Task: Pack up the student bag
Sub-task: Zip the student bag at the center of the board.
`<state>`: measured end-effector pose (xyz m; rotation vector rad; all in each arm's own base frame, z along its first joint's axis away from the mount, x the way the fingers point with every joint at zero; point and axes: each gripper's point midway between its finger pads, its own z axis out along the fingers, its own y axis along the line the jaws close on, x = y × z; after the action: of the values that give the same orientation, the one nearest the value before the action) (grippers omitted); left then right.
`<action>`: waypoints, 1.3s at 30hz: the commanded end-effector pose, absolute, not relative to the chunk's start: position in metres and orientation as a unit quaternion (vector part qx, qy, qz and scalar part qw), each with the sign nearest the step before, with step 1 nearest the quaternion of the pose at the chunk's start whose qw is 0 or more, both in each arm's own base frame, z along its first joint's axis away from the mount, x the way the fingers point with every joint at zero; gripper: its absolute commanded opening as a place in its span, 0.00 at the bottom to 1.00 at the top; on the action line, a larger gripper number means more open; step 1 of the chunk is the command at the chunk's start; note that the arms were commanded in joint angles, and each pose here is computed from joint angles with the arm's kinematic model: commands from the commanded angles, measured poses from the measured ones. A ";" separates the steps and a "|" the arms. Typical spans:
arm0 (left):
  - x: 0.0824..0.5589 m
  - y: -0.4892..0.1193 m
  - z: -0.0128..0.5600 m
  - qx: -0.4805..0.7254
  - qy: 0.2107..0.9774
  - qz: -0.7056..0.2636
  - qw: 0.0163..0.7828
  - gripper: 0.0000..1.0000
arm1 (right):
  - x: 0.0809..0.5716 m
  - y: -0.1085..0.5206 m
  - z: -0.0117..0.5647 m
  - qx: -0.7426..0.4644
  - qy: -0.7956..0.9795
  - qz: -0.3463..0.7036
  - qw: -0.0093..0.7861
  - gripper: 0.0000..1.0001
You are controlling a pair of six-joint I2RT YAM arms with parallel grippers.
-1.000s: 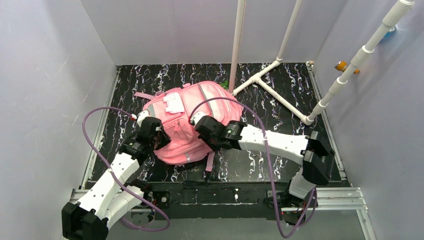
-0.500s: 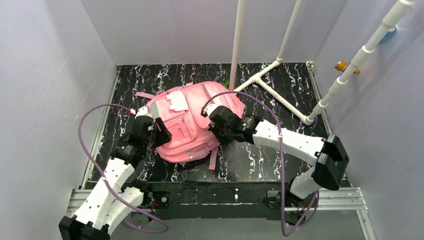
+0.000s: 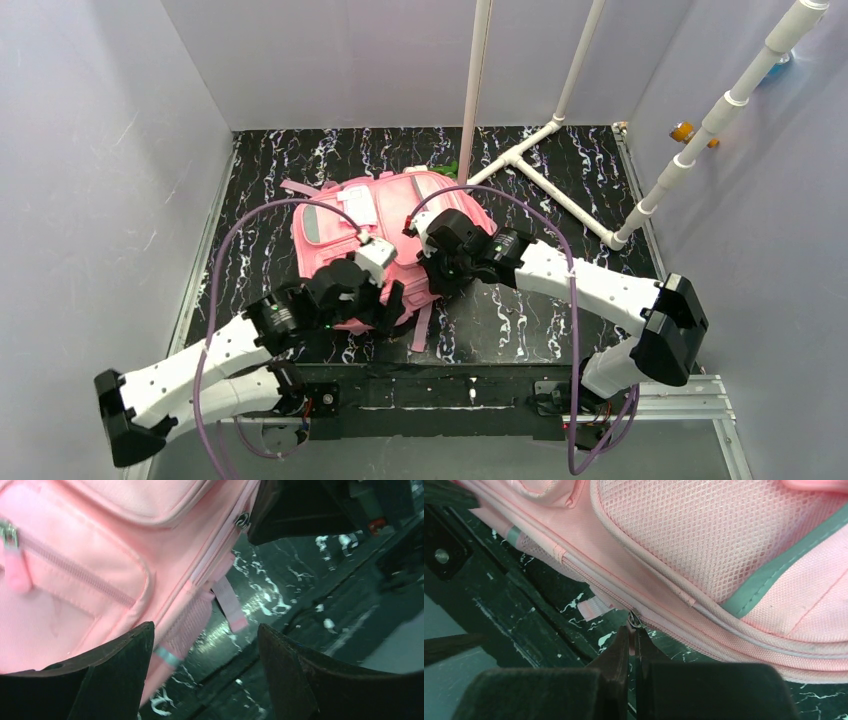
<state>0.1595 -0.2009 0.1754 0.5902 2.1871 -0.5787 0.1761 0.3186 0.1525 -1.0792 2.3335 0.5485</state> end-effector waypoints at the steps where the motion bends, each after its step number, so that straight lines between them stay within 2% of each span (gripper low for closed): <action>1: 0.188 -0.202 0.178 0.309 0.812 -0.100 0.485 0.75 | 0.160 0.339 0.188 -0.397 0.827 0.291 0.272 0.01; 5: 0.202 -0.215 0.171 0.354 0.769 -0.077 0.527 0.75 | 0.154 0.346 0.196 -0.396 0.817 0.321 0.270 0.01; 9: 0.202 -0.221 0.160 0.371 0.767 -0.072 0.518 0.74 | 0.151 0.350 0.205 -0.391 0.810 0.341 0.274 0.01; 12: 0.206 -0.221 0.153 0.374 0.764 -0.052 0.523 0.69 | 0.148 0.355 0.210 -0.389 0.802 0.362 0.274 0.01; 14: 0.213 -0.215 0.153 0.357 0.765 -0.028 0.536 0.59 | 0.146 0.358 0.210 -0.390 0.800 0.369 0.268 0.01; 16: 0.221 -0.204 0.158 0.329 0.771 0.006 0.546 0.44 | 0.145 0.358 0.208 -0.391 0.802 0.368 0.262 0.01; 19: 0.229 -0.189 0.161 0.304 0.780 0.057 0.544 0.17 | 0.146 0.355 0.207 -0.393 0.805 0.359 0.264 0.01; 20: 0.229 -0.185 0.161 0.298 0.783 0.067 0.542 0.05 | 0.146 0.353 0.206 -0.398 0.804 0.354 0.263 0.01; 21: 0.230 -0.179 0.159 0.291 0.784 0.079 0.542 0.00 | 0.147 0.349 0.205 -0.402 0.806 0.346 0.262 0.01; 30: 0.208 -0.124 0.149 0.246 0.810 0.109 0.520 0.00 | 0.188 0.262 0.179 -0.447 0.846 0.117 0.265 0.01; 31: 0.204 -0.110 0.156 0.222 0.811 0.108 0.530 0.00 | 0.206 0.233 0.179 -0.461 0.846 0.040 0.266 0.01; 33: 0.203 -0.103 0.172 0.214 0.804 0.099 0.546 0.00 | 0.222 0.209 0.187 -0.474 0.838 -0.028 0.269 0.01; 36: 0.202 -0.101 0.184 0.223 0.793 0.092 0.559 0.00 | 0.243 0.197 0.210 -0.488 0.817 -0.079 0.297 0.01; 39: 0.200 -0.098 0.191 0.237 0.789 0.096 0.559 0.00 | 0.242 0.198 0.227 -0.494 0.804 -0.066 0.323 0.01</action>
<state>0.1899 -0.1682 0.1771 0.6576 1.8622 -0.1192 0.2044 0.3021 0.2099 -1.3559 2.0375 0.3747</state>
